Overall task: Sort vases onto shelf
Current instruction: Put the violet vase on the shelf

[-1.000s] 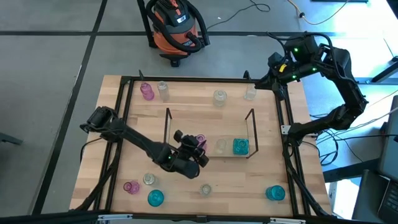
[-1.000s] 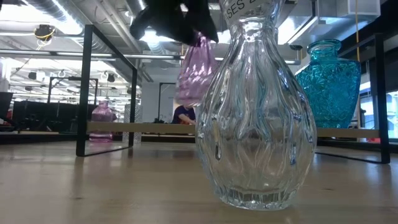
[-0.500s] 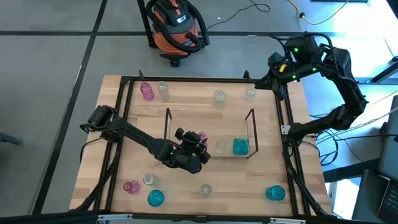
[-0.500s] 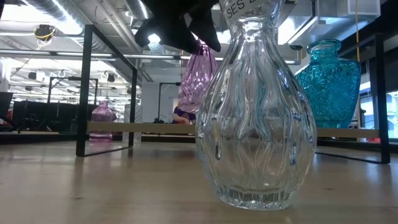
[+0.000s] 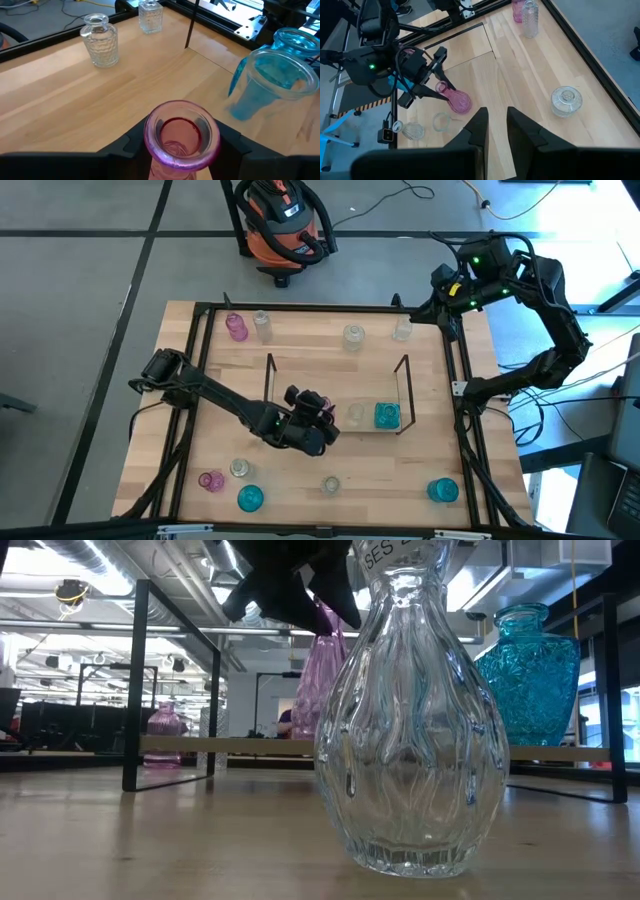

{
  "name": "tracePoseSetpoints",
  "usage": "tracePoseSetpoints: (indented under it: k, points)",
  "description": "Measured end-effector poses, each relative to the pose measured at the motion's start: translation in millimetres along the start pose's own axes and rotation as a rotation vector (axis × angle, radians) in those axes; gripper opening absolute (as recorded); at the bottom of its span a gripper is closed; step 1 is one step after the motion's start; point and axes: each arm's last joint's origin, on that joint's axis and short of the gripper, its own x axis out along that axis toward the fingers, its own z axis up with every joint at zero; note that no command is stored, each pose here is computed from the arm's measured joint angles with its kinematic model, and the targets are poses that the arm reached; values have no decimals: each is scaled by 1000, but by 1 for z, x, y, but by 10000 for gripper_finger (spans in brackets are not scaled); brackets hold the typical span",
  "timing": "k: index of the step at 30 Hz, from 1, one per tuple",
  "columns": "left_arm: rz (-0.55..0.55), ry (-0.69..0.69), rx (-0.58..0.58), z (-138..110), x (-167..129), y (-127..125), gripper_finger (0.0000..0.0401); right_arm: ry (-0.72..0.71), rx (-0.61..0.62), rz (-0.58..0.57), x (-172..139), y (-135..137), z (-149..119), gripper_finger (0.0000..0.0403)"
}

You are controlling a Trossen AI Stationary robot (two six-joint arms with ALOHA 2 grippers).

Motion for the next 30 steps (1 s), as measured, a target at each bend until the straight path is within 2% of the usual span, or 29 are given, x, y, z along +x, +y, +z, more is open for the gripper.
tracePoseSetpoints:
  k: [15,23,30]
  points:
    - [-12,-1,-17,2,1,-1,145,0,1,0,0,0,0,50]
    - [-33,31,-26,2,4,0,203,0,1,1,0,0,0,50]
    - [-39,27,-88,9,4,2,246,1,1,1,0,0,0,50]
